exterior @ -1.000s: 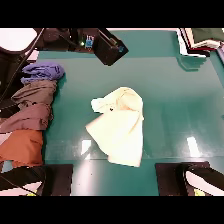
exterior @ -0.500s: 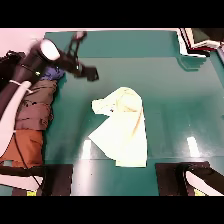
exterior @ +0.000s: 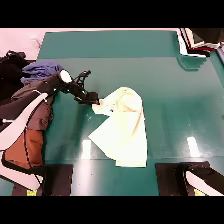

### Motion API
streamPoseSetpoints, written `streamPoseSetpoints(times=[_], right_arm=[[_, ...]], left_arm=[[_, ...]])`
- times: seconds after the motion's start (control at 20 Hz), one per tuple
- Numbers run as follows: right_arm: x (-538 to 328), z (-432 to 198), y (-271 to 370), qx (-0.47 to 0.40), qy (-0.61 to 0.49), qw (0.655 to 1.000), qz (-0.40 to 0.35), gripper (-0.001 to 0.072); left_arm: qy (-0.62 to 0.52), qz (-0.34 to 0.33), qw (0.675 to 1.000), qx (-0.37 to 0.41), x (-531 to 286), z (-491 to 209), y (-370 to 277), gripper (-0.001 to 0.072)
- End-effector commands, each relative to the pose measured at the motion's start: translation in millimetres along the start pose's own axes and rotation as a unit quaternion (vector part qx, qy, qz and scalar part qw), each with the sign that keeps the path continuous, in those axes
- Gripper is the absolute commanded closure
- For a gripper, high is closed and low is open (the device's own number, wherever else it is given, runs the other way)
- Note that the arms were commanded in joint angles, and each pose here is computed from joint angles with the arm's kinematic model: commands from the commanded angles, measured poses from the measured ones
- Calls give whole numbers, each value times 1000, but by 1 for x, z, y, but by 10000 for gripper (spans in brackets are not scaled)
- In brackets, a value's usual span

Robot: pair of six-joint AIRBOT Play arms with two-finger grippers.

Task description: Fold the shirts.

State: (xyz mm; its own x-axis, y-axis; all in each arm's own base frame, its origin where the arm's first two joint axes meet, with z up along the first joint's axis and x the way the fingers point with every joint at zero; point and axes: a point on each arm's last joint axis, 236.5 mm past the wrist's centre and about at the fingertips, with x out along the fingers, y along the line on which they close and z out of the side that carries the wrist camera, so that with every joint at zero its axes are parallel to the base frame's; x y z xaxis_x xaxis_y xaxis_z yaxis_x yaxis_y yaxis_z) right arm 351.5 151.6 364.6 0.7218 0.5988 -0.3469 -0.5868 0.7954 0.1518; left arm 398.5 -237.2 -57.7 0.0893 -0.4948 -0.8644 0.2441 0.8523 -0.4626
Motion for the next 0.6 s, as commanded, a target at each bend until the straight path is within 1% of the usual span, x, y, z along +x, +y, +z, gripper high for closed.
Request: streamPoseSetpoints(times=[0.0,0.05,0.15,0.25,0.4,0.45,0.5,0.55], right_arm=[[0,-7,1,4,14,1000,6,699],[-1,-12,-1,6,25,1000,6,699],[-1,-33,-6,15,68,998,10,699],[-1,-78,-16,51,147,988,17,699],[9,-181,-48,151,272,950,4,698],[15,-222,-57,185,305,934,-4,677],[23,-259,-60,221,328,918,-6,447],[32,-298,-60,263,350,899,-9,279]], left_arm=[[-6,-4,1000,7,7,0,-6,576],[-15,-2,1000,10,3,6,-6,683],[-46,-4,999,12,-24,32,-4,685],[-108,-1,994,14,-77,70,1,686],[-202,33,979,24,-161,110,20,685],[-218,44,975,25,-179,115,26,685],[-226,48,973,23,-189,117,31,686],[-227,50,972,20,-192,117,34,685]])
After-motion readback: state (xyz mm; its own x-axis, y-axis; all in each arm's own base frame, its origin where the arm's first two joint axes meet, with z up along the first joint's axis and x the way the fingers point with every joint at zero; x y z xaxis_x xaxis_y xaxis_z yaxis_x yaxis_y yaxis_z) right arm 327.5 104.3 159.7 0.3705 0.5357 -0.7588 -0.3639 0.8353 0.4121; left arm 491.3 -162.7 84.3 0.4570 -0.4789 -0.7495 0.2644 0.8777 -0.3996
